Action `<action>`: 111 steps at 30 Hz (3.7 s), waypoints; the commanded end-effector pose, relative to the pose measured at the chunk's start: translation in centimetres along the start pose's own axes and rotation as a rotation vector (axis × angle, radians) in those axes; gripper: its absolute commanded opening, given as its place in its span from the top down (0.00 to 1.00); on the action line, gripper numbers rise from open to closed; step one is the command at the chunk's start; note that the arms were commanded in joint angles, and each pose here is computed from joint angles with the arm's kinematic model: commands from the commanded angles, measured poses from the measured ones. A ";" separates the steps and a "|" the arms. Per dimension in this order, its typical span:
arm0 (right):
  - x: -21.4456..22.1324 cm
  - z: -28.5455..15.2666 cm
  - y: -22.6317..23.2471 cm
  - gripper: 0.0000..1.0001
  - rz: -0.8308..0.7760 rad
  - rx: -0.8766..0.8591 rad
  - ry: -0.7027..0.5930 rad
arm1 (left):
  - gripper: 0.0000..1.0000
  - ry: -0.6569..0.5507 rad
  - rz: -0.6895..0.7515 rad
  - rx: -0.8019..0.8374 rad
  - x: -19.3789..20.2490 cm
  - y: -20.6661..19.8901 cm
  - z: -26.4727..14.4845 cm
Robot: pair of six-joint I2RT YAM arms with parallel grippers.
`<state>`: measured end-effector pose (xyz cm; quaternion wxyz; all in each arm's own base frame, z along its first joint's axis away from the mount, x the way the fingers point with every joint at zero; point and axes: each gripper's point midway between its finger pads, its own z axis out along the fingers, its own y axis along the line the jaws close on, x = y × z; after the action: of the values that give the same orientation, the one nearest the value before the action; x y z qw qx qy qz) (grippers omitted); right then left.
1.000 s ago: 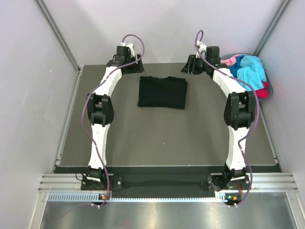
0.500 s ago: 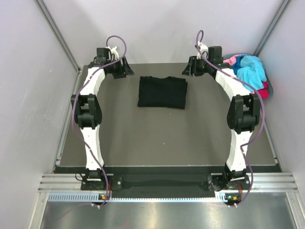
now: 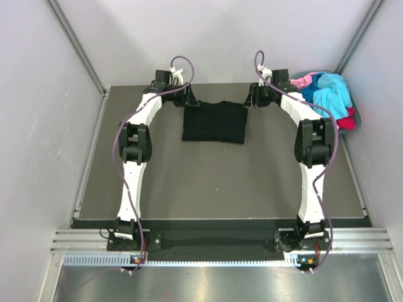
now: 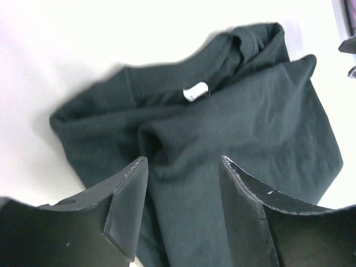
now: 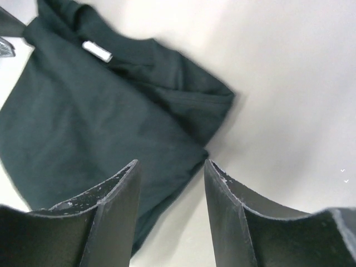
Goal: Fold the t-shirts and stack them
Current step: Fold the tshirt, then neatly place the folded tshirt to the corner
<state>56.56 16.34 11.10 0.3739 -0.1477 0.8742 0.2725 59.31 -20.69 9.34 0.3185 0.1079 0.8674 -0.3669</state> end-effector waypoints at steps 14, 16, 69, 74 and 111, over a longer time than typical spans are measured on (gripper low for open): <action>-1.2 1.7 -2.7 0.48 -0.052 0.011 -0.042 | 0.51 -0.141 0.105 0.077 -3.6 0.1 2.3; -0.8 1.9 -2.9 0.48 -0.044 0.008 -0.035 | 0.55 -0.143 0.116 0.090 -3.6 -0.3 2.6; 1.4 4.1 -0.3 0.92 0.105 -0.139 0.002 | 1.00 -0.199 0.154 0.021 -5.6 -0.7 2.3; -1.3 2.9 0.8 1.00 0.048 -0.156 -0.054 | 1.00 -0.204 0.168 -0.005 -6.2 -0.9 1.5; -10.0 0.3 4.0 0.35 -0.134 -0.092 -0.257 | 0.20 -0.345 0.217 -0.490 -12.3 2.2 -7.9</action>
<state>62.36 19.48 12.28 0.4363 -0.1485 0.8337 0.3041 66.72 -14.93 10.44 0.4531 0.0509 0.8752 -0.1617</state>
